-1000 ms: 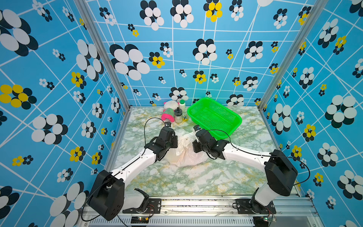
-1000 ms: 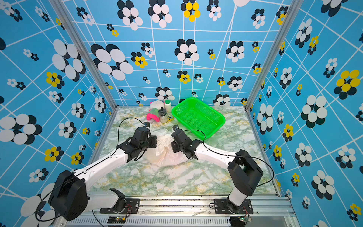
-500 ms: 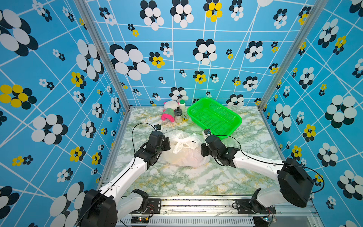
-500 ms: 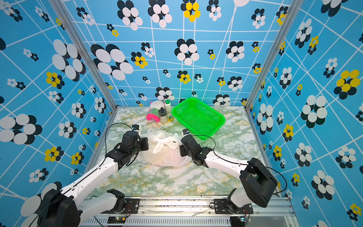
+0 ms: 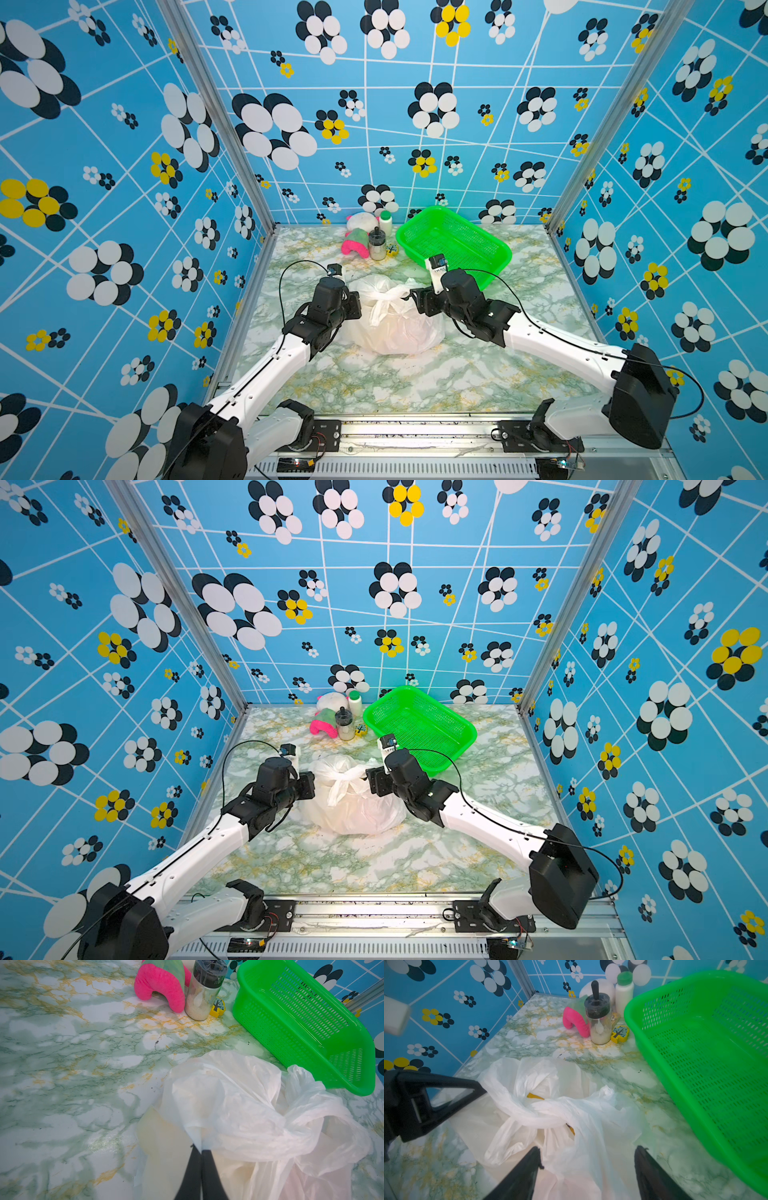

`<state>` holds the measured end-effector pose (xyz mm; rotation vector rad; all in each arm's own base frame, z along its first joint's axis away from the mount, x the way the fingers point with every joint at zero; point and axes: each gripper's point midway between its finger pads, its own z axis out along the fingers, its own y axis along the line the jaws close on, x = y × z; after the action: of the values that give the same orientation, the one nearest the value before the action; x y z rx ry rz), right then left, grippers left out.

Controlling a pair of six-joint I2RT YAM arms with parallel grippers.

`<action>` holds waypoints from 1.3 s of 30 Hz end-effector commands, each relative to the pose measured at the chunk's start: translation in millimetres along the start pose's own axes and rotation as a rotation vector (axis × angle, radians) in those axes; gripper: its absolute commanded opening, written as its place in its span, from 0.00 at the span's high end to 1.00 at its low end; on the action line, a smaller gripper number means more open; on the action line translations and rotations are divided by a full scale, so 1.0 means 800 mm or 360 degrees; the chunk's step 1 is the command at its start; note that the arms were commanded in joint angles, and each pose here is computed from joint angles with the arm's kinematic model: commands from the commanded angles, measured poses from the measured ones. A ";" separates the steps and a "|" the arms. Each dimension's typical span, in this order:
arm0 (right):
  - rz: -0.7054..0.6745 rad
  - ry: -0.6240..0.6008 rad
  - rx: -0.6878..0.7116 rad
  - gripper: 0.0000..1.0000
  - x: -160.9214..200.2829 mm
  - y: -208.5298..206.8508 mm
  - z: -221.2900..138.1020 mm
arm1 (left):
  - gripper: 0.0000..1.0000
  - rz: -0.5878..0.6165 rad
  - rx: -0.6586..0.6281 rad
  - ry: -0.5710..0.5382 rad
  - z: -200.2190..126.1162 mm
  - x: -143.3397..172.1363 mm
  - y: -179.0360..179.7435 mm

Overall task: Untie the knot of the plastic bag and take out the fruit
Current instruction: Untie the plastic bag at the center of the table.

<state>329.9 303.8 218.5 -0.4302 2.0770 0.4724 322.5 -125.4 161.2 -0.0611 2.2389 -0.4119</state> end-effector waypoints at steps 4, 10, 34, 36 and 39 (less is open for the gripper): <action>-0.0099 0.0258 0.0008 0.33 0.035 0.013 0.057 | 1.00 0.0044 0.0025 0.0006 -0.005 0.002 -0.005; -0.0090 0.0297 0.0039 0.38 0.050 0.008 0.068 | 1.00 0.0052 0.0000 -0.0001 -0.007 0.000 -0.002; 0.0021 0.0118 -0.0067 1.00 0.027 0.014 0.021 | 0.01 0.0493 -0.0026 -0.0124 -0.026 -0.022 -0.082; 0.0023 0.0121 -0.0065 1.00 0.028 0.014 0.022 | 0.01 0.0534 -0.0067 -0.0106 -0.014 -0.020 -0.082; 0.0025 0.0131 -0.0074 1.00 0.030 0.016 0.024 | 0.01 0.0581 -0.0151 -0.0101 -0.002 -0.023 -0.076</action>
<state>329.6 314.7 186.8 -0.4684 2.1671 0.4762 317.3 -185.6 190.4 0.2674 2.1658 -0.2138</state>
